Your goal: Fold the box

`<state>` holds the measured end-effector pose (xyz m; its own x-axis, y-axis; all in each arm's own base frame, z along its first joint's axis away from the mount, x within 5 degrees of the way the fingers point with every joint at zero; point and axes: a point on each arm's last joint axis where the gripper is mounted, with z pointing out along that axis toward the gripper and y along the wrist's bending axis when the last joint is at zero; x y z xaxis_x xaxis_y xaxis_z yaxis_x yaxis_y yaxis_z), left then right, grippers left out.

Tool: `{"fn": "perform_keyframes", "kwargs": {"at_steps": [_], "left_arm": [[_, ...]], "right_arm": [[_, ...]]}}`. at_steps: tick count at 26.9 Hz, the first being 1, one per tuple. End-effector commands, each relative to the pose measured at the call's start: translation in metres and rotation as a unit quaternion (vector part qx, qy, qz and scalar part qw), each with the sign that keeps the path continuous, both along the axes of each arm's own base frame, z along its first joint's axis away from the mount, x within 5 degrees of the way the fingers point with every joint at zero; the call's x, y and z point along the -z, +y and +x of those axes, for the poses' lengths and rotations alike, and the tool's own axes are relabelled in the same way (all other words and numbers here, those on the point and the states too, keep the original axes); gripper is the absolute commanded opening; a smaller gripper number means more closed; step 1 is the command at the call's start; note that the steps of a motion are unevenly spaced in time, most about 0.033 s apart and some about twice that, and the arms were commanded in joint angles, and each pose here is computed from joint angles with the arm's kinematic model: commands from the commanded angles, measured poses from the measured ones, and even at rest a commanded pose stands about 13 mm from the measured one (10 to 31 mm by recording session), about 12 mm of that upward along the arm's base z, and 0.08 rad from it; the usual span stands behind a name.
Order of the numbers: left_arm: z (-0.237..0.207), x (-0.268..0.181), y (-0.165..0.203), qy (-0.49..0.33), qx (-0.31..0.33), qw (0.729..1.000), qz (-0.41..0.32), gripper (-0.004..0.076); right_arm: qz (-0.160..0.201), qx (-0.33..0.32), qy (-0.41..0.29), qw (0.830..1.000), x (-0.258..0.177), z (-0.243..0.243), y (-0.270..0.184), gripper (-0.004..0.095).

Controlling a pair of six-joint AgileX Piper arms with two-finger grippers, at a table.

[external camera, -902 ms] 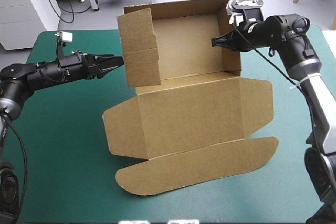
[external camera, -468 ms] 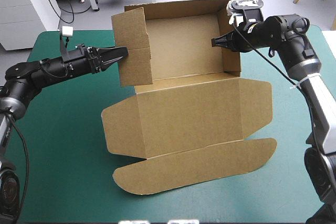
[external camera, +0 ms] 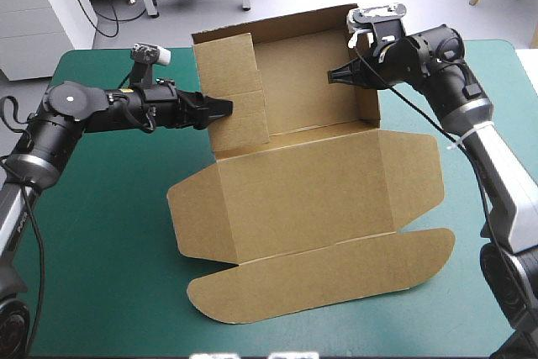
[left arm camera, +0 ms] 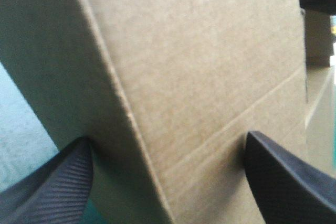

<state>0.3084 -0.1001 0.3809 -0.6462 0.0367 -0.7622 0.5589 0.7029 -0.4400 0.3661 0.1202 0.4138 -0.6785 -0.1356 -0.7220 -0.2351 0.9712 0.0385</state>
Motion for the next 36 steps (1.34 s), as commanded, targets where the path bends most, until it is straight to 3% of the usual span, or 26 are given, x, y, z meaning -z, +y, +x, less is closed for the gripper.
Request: {"fn": "perform_keyframes", "kwargs": {"at_steps": [1, 9, 21, 25, 28, 30, 36], "left_arm": [[-0.011, -0.033, -0.012, -0.031, -0.066, 0.997, 0.014, 0.0559], [-0.004, -0.029, -0.027, -0.027, -0.175, 0.984, 0.029, 0.0559], [-0.002, -0.037, -0.029, -0.036, -0.187, 0.982, 0.004, 0.0548], [-0.002, -0.037, -0.028, -0.032, -0.192, 0.981, 0.0, 0.0342], [-0.002, -0.038, -0.028, -0.039, -0.192, 0.981, 0.006, 0.0102], [-0.001, -0.038, -0.027, -0.046, -0.192, 0.98, 0.017, -0.0006], [0.005, -0.043, -0.024, -0.054, -0.187, 0.978, 0.08, -0.001]], "right_arm": [[0.041, -0.001, -0.061, 0.997, -0.032, -0.013, 0.002, -0.0017], [0.021, 0.003, -0.076, 0.997, -0.036, -0.022, 0.016, -0.0018], [0.012, 0.0, -0.084, 0.996, -0.037, -0.028, 0.03, -0.0018], [0.017, -0.002, -0.082, 0.996, -0.037, -0.029, 0.032, -0.0018], [0.017, -0.002, -0.082, 0.996, -0.037, -0.03, 0.032, -0.0018], [0.018, -0.002, -0.083, 0.996, -0.038, -0.03, 0.032, -0.0018], [0.017, 0.003, -0.077, 0.997, -0.047, -0.035, 0.029, -0.0017]]}}
